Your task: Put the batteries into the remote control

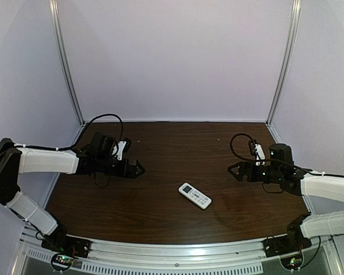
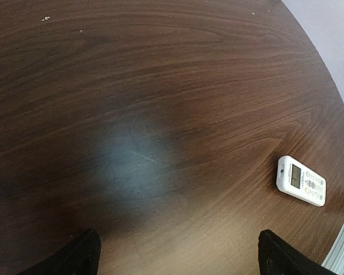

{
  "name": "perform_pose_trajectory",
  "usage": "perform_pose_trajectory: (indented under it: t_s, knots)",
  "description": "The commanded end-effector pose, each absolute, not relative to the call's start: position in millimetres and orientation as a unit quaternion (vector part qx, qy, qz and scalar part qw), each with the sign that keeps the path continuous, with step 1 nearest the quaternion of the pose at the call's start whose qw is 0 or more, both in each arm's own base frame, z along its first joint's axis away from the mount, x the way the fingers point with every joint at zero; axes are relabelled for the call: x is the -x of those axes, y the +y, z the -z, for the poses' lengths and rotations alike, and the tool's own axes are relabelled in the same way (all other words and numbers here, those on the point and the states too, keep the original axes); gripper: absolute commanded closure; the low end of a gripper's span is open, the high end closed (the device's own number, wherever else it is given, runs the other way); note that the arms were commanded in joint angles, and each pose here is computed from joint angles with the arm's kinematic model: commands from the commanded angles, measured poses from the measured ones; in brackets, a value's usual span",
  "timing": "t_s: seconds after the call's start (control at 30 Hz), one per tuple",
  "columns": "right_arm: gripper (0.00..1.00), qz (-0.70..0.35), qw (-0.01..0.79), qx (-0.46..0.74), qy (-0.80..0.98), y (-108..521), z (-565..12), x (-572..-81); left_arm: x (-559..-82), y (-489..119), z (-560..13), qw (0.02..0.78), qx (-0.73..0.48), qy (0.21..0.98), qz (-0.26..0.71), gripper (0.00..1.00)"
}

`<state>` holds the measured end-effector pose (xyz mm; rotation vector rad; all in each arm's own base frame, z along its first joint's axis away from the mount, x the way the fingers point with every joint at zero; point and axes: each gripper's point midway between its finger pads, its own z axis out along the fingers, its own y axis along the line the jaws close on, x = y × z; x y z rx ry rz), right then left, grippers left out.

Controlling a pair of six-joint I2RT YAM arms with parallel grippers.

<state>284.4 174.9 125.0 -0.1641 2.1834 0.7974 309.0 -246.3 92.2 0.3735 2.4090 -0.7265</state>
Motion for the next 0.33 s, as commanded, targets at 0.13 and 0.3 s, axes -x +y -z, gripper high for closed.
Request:
perform_pose_trajectory:
  t_s: [0.13,0.3]
  knots:
    - [0.00,-0.334,0.414,0.045,0.846,176.7,-123.0,-293.0,-324.7,-232.4,-109.5,0.361,-0.104,0.886,0.272,0.02]
    - [0.00,-0.332,0.420,0.047,0.843,177.9,-130.9,-298.4,-330.5,-229.7,-129.8,0.390,-0.111,0.873,0.270,0.03]
